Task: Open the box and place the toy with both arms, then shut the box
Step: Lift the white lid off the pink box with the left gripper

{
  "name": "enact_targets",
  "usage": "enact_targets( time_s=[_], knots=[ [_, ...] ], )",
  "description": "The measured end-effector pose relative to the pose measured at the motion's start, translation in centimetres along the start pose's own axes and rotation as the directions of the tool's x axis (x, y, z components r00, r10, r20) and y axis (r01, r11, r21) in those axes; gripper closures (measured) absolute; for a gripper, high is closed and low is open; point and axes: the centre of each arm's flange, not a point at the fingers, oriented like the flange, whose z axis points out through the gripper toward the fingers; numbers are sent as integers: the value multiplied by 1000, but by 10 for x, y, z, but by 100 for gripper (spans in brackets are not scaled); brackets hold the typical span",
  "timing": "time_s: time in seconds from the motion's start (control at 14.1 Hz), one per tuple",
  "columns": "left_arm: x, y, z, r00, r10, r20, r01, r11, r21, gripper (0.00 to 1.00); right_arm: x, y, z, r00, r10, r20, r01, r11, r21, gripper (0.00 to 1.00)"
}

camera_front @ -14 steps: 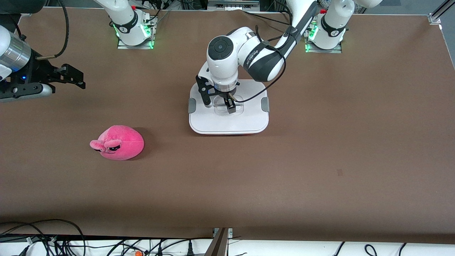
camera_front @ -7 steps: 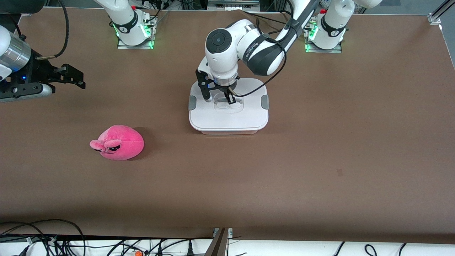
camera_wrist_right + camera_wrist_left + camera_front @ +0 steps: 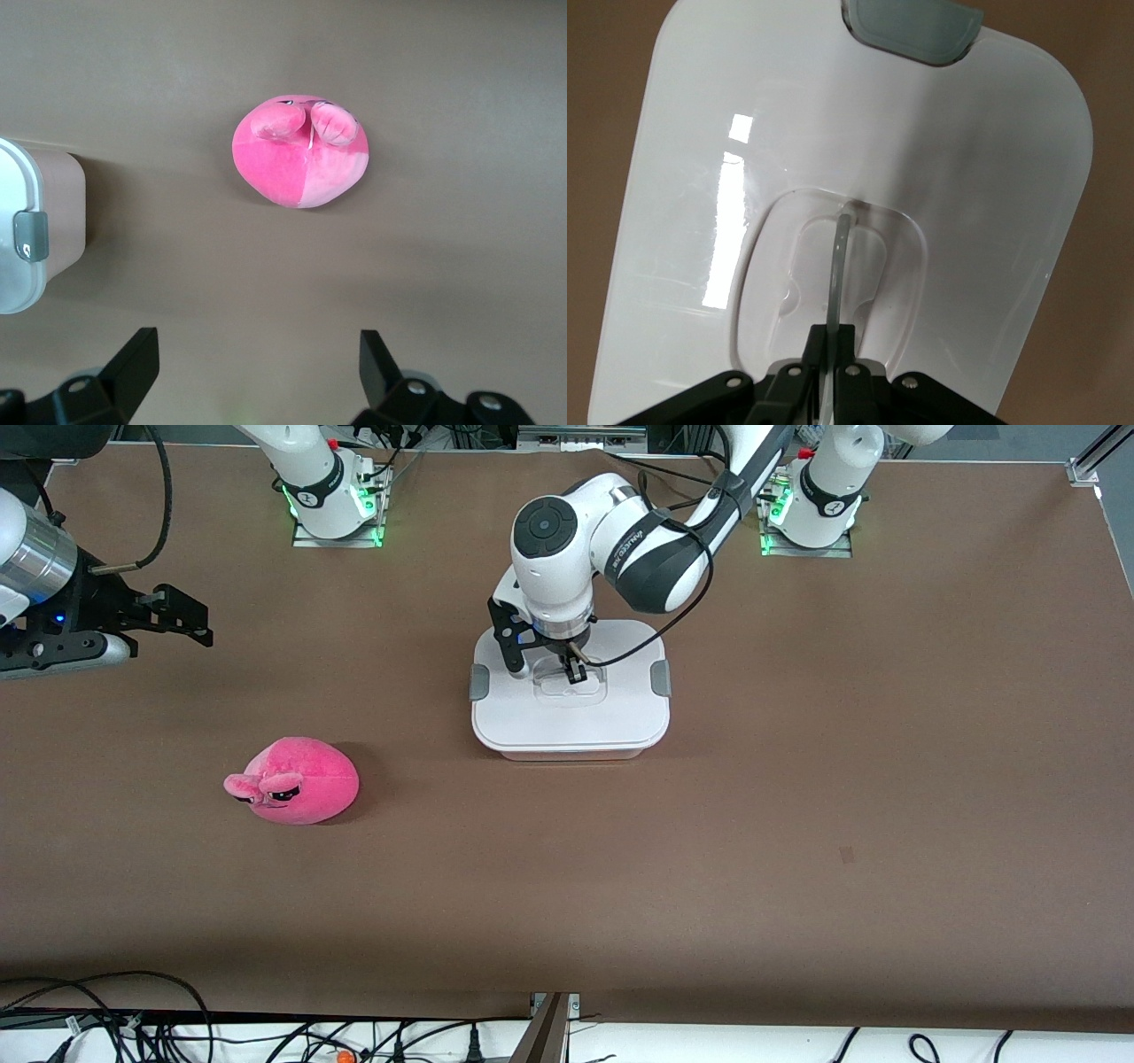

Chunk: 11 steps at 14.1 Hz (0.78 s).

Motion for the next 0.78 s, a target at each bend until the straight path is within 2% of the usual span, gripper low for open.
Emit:
enact_targets(
  time_s=[0.57,0.78],
  knots=[
    [-15,-6,-36,1000,-18,14,18,1000,0,93,0,0,0,1000,0,0,0,1000,0,0],
    [-38,-42,-52,999,-37,20,37,999,-6,93,0,0,0,1000,0,0,0,1000,0,0]
  ],
)
